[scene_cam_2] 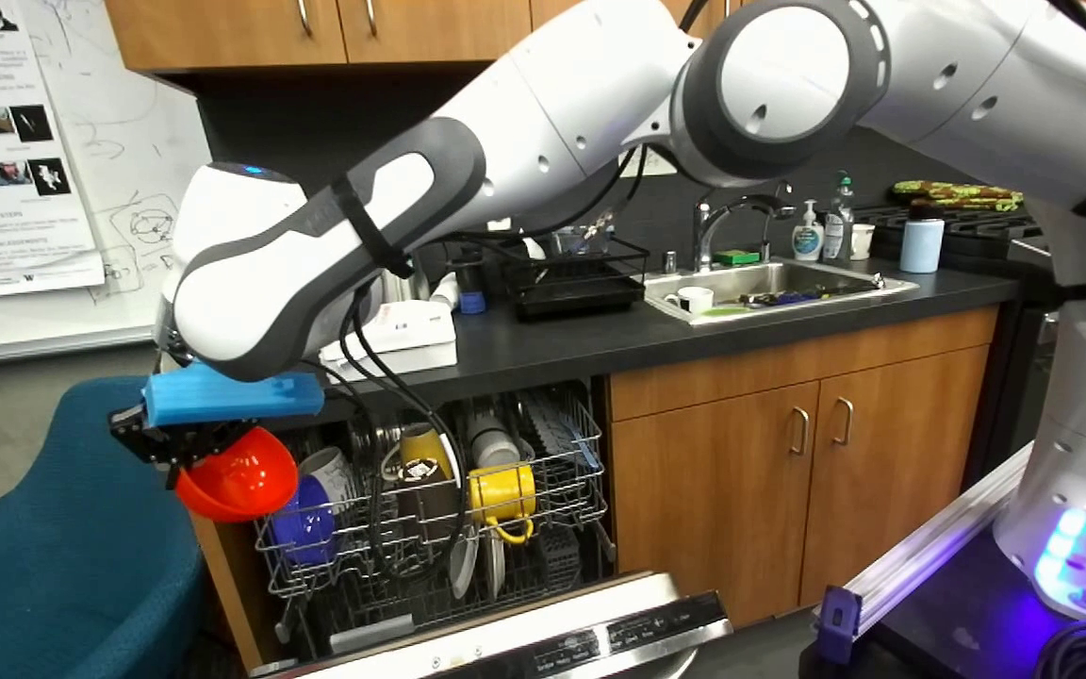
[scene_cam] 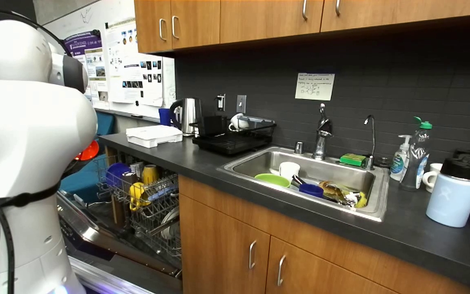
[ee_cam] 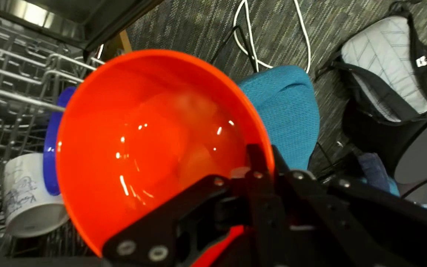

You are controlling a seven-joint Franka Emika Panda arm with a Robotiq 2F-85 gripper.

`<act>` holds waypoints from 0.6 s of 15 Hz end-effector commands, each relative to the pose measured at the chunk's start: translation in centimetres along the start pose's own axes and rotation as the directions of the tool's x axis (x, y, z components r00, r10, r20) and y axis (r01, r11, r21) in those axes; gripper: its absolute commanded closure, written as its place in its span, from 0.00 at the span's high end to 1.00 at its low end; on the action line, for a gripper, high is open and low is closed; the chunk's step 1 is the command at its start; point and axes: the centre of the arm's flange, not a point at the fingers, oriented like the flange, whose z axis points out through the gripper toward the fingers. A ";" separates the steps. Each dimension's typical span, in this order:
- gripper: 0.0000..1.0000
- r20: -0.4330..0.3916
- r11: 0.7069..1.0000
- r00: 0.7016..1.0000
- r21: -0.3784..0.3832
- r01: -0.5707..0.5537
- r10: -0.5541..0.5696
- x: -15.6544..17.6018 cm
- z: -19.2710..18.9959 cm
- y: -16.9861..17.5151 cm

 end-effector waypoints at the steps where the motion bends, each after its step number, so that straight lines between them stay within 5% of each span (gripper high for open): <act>1: 0.01 -0.058 0.999 0.998 -0.037 0.018 -0.020 2.5 0.2 1.7; 9: 0.01 -0.105 0.998 0.994 -0.053 -0.025 0.019 6.2 -1.6 9.5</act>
